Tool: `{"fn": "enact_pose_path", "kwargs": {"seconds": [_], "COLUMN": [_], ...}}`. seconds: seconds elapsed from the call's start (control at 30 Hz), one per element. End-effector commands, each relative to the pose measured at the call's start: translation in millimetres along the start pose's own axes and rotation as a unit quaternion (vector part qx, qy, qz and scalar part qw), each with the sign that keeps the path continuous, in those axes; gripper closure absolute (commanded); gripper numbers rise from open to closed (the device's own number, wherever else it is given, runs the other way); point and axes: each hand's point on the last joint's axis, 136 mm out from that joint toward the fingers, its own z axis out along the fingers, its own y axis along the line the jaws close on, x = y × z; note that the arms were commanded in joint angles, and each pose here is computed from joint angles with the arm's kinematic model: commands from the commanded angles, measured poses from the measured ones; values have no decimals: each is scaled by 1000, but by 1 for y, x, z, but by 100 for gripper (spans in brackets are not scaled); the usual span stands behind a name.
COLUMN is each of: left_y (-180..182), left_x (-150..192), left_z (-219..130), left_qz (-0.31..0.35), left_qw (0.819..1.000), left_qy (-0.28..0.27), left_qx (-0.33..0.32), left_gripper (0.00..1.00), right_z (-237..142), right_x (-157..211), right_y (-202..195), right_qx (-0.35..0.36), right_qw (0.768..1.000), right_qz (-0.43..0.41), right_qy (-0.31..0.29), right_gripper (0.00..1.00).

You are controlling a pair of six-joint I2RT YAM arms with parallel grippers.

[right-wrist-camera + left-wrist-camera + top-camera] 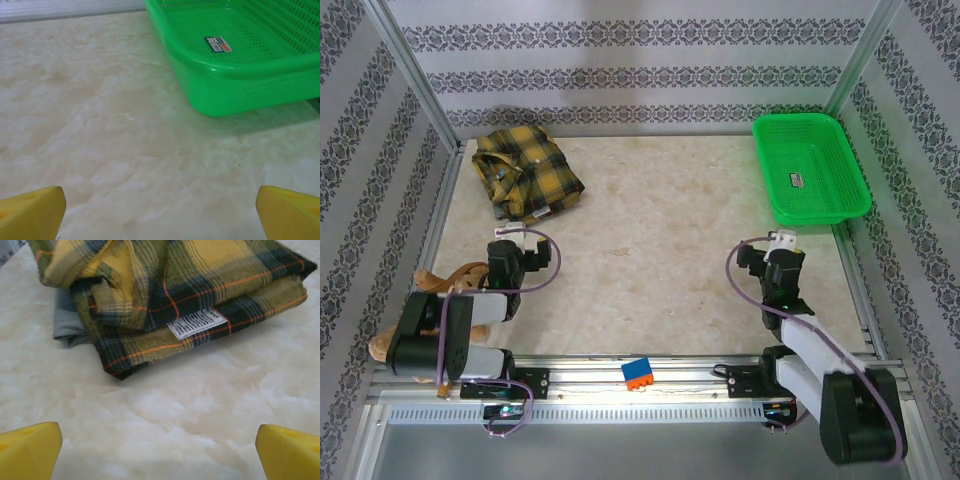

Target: Fold and stack the long sleeve shirts

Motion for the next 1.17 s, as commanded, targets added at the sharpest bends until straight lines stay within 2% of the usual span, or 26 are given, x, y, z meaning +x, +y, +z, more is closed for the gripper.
{"fn": "enact_pose_path", "kwargs": {"seconds": [0.0, 0.03, 0.1, 0.17, 0.2, 0.23, 0.3, 0.33, 0.5, 1.13], "left_y": [-15, -15, -9, -10, -11, -11, -12, -12, -10, -10], "left_x": [-43, -41, -35, -40, -36, -35, -39, -36, -38, -37], "left_z": [13, 14, 16, 23, 24, 26, 29, 30, 34, 33], "left_qz": [26, 26, 8, 0, -3, -2, -1, 0, 7, 6], "left_qw": [992, 991, 995, 993, 994, 995, 994, 994, 997, 997], "left_qy": [-116, -116, -75, -87, -62, -51, -63, -51, -46, -48], "left_qx": [52, 53, 59, 80, 90, 91, 94, 92, 65, 65], "left_gripper": [0, 1, 0, 0, 0, 0, 0, 0, 0, 0], "right_z": [14, 20, 40, 57, 63, 65, 70, 72, 72, 73], "right_x": [-46, -49, -48, -34, -37, -33, -28, -32, -39, -38], "right_y": [7, 10, 14, 21, 21, 23, 16, 16, 19, 20], "right_qx": [-1, -4, -14, -21, -20, -27, -13, -9, -9, -19], "right_qw": [995, 994, 996, 996, 995, 996, 999, 998, 998, 998], "right_qz": [-10, -19, -15, -25, -18, -22, -14, -13, -17, -17], "right_qy": [-103, -104, -89, -80, -96, -80, -46, -60, -62, -55], "right_gripper": [2, 2, 2, 2, 2, 2, 2, 2, 2, 2]}}
